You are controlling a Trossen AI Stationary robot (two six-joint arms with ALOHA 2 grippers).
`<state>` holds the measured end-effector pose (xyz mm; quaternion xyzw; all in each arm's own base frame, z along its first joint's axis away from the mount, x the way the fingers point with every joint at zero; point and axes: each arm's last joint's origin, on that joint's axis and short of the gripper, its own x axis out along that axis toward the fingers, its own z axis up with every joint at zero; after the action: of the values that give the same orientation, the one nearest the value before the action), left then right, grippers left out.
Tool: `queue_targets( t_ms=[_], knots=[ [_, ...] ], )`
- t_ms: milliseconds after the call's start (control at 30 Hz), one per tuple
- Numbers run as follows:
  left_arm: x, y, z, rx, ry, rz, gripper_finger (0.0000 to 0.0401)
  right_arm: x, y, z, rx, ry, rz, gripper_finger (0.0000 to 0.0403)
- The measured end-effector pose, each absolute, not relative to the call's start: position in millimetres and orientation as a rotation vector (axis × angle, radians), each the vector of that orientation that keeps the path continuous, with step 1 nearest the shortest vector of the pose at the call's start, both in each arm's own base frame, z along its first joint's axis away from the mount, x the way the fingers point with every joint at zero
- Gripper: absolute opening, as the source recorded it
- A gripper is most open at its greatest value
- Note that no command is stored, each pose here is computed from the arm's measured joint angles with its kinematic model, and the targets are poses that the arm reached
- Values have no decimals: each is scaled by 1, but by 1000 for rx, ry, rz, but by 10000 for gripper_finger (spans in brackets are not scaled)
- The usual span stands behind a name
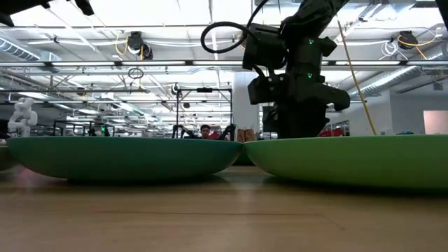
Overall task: Stack plastic plates
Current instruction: Stack the green plate on the dark green plate
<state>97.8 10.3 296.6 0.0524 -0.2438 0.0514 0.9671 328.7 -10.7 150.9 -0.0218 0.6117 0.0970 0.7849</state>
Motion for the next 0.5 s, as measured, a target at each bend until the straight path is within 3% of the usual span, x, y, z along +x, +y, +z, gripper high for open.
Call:
queue_targets(
  t_ms=[267, 500],
  knots=[
    [98, 10, 297, 107, -493, 104, 88, 326, -10, 152, -67, 1329, 261, 22],
    [98, 10, 297, 106, -493, 105, 88, 321, -11, 157, -46, 1348, 276, 10]
  ],
)
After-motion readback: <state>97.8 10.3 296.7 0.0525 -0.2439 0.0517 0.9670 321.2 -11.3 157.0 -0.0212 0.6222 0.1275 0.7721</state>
